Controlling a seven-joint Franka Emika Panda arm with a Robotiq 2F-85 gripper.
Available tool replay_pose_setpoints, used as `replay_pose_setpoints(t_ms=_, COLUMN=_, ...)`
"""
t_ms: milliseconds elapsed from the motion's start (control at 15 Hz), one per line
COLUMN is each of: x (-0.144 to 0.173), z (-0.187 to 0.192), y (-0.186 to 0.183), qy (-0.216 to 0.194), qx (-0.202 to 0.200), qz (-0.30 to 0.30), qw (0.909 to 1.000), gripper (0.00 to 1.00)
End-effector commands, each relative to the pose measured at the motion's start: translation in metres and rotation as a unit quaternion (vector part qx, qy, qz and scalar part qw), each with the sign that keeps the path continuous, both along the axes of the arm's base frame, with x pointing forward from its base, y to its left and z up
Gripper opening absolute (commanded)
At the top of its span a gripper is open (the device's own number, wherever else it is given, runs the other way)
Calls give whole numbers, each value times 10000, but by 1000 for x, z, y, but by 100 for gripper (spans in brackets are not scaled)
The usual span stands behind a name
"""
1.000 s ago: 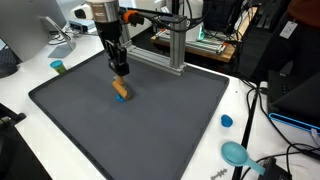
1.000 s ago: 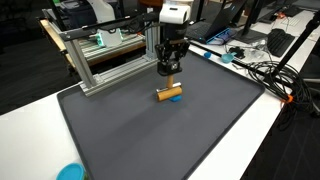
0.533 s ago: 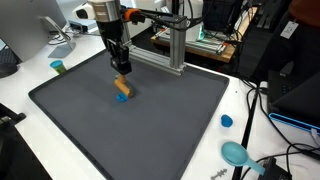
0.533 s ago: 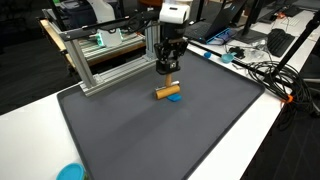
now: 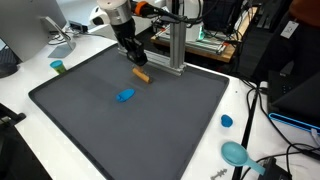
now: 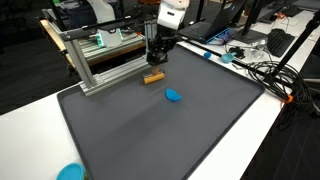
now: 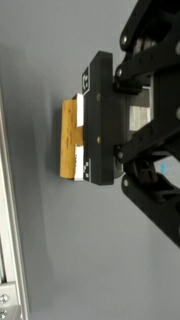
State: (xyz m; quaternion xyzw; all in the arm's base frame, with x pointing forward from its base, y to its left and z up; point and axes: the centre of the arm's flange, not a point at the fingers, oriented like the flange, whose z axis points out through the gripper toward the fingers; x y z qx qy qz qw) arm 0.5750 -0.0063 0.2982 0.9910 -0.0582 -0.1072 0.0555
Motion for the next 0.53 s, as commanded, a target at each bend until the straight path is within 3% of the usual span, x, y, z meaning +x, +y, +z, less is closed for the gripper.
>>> replay_pose_setpoints(t_ms=0, x=-6, z=3, y=19, qy=-63, qx=105, qz=398, qw=9991, gripper=22)
replay_pose_setpoints(t_ms=200, x=-1, z=15, y=38, qy=-638, qx=148, qz=608, qw=9960, gripper=22)
replay_pose_setpoints(t_ms=467, x=13, z=50, y=49, qy=-1606, qx=69, qz=652, qw=9848, gripper=22)
